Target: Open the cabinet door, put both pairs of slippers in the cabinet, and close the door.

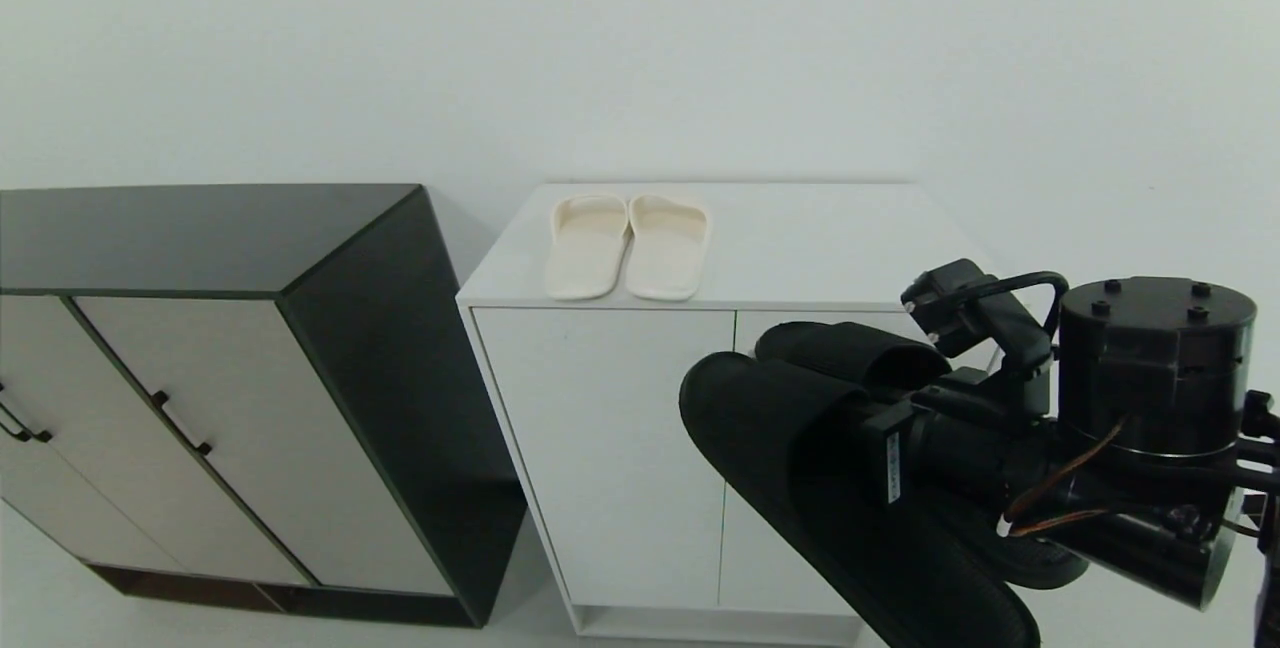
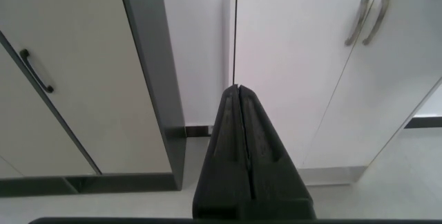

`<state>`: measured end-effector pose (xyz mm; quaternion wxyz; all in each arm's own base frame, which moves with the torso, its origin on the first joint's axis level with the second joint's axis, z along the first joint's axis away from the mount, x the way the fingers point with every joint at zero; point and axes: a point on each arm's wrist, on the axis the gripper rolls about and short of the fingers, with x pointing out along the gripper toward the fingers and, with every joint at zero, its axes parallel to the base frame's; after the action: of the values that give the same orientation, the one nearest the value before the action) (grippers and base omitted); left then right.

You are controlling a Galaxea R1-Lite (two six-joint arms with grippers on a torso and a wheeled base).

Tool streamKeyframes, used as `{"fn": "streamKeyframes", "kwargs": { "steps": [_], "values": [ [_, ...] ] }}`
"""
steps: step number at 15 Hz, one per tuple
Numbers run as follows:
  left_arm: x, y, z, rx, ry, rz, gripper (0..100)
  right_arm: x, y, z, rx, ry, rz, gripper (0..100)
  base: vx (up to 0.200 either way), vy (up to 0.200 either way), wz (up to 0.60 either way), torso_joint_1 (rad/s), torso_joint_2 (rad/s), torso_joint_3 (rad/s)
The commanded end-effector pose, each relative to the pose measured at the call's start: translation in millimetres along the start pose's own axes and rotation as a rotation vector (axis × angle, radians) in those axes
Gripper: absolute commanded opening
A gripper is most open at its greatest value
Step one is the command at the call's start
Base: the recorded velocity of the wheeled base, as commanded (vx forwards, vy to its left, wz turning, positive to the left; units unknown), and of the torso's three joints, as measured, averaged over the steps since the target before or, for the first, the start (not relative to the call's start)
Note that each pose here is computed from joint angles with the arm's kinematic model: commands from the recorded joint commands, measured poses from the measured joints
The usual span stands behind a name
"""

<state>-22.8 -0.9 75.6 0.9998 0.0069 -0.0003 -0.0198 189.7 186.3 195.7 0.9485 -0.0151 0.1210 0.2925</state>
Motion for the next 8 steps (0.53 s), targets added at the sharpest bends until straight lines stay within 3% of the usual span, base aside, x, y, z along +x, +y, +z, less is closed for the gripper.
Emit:
{"fn": "streamKeyframes", "kwargs": {
  "steps": [1, 8],
  "values": [
    [0.1, 0.0, 0.0, 0.001, 0.000, 0.000, 0, -3.0, -0.7, -1.4, 0.000, 0.002, 0.000, 0, 0.000, 0.000, 0.00, -0.207, 0.52, 0.315],
    [-0.1, 0.0, 0.0, 0.000, -0.001, 0.000, 0, -4.0, -1.5, -9.0, -0.013, 0.030, 0.002, 0, 0.000, 0.000, 0.00, -0.197, 0.51, 0.319]
  ]
}}
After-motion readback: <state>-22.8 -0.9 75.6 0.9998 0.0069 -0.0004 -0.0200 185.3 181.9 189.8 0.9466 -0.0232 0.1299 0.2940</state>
